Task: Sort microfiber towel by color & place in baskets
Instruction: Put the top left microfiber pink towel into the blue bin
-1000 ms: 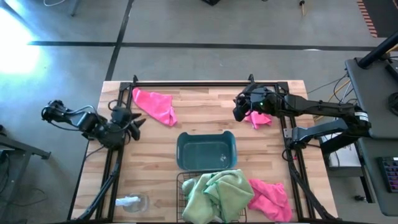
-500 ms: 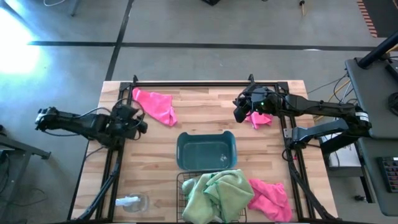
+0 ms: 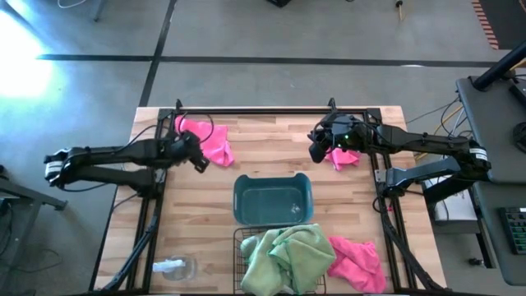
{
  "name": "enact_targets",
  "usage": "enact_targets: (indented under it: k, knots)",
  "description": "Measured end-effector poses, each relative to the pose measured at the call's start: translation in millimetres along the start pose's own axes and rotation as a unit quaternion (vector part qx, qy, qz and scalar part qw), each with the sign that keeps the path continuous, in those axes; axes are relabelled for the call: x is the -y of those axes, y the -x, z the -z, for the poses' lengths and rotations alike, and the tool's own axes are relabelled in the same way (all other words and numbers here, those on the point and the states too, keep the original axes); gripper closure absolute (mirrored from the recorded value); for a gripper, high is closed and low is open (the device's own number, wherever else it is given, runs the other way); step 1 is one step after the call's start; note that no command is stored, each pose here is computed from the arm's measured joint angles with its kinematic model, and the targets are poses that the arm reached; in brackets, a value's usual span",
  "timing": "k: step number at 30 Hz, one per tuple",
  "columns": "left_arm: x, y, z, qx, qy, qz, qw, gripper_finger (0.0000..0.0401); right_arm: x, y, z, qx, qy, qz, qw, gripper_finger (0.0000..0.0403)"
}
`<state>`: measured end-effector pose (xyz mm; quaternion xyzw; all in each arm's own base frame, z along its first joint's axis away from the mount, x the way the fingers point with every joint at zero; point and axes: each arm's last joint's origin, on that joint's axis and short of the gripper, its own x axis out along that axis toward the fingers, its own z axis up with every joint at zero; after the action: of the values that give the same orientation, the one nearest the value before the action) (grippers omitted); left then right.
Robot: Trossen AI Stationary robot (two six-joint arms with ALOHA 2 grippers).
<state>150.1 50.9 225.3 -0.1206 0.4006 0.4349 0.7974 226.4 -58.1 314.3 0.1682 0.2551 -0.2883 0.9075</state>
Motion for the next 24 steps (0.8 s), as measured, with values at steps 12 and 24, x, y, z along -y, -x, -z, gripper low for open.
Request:
enact_targets:
  k: [12, 24]
  knots:
    - [3.6, -31.8, -19.6, -0.068, -0.011, -0.003, 0.998, 0.0239, -0.7, 0.0, 0.5, -0.006, 0.025, -0.013, 1.000, 0.0330]
    - [27.6, -73.5, -47.5, -0.119, -0.049, 0.036, 0.991, 0.0239, -1.4, 0.0, 0.7, -0.010, 0.049, -0.026, 0.998, 0.0330]
